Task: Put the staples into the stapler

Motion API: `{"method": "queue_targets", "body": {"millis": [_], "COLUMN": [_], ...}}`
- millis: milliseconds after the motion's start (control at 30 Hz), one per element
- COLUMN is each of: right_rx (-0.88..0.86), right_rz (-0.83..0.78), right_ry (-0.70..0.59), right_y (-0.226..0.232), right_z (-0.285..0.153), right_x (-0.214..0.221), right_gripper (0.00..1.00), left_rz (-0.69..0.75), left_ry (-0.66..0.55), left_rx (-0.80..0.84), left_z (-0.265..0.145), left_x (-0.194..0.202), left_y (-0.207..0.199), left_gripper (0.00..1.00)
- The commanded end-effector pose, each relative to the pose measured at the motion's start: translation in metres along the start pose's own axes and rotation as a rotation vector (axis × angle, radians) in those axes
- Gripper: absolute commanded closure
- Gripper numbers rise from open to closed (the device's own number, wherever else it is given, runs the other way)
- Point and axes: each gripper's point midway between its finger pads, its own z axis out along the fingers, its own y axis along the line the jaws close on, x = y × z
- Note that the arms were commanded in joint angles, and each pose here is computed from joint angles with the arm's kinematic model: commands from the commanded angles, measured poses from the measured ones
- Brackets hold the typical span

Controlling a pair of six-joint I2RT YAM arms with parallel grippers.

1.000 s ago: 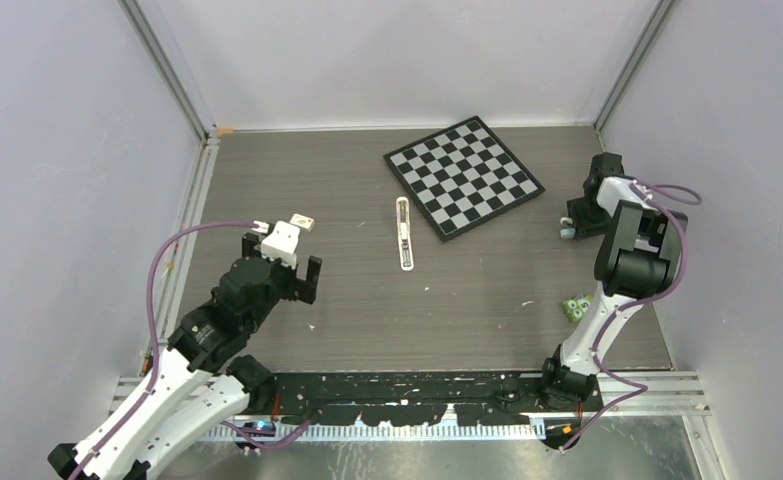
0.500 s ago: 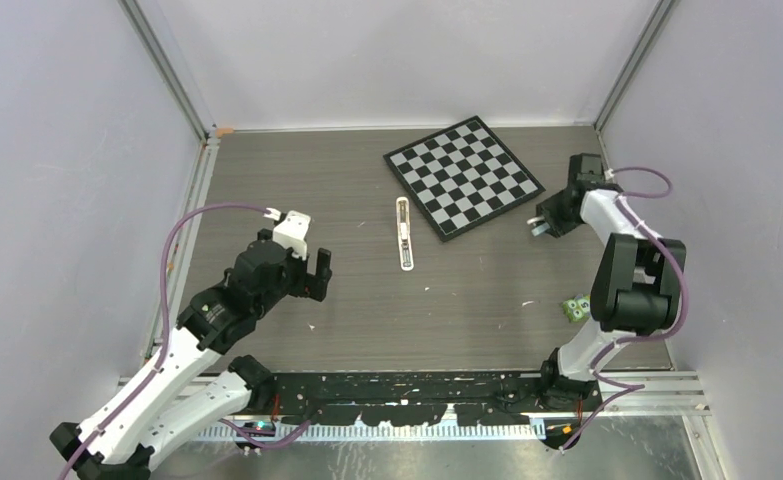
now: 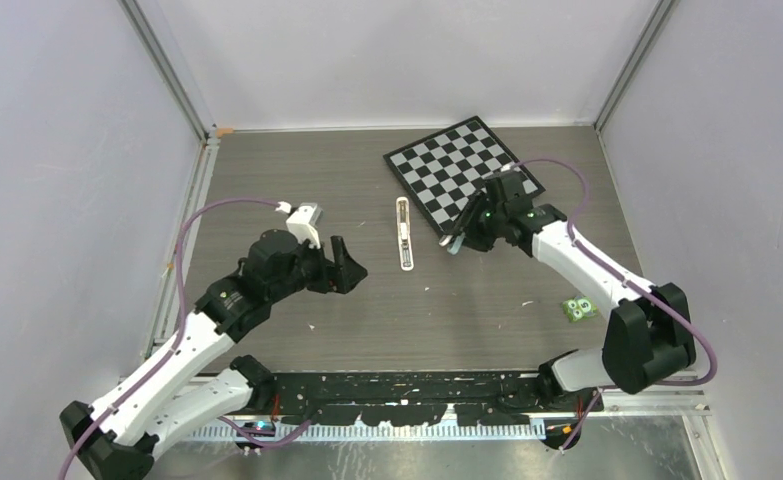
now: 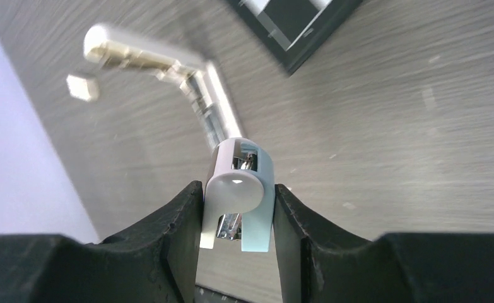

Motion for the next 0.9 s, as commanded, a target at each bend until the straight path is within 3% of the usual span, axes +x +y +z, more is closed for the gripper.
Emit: {"method": "queue_targets", "body": {"millis": [0,200,667,867], "right_rx": [-0.199,-0.307,-0.416,-0.434], "right_rz": [-0.018,-0.095,-0.102,-0.094], "right_ry": [0.018,0.065,0.083,0.066], "right_y": [0.057,0.101,0.137,0.146], "right_z": [-0.023,-0.042,-0.066,-0.072], "right_x": [0.028,0.071,0.097,0.097], "right_gripper": [0.54,0.54,0.53,0.53], "left_rz": [-0.162,-0.194,-0.175,-0.168], "left_ry": [-0.024,-0.074,-0.06,-0.034], "left_rx": [0.221,0.36,0.354,0.335], "left_z": [0.012,0.023,0.034,0.041], "left_x": [-0.014,-0.022,-0.013,-0.003], "left_y": [-0.047,-0.069,-0.063,-0.057], "left_gripper": [0.24,0.25,0.23,0.29]}}
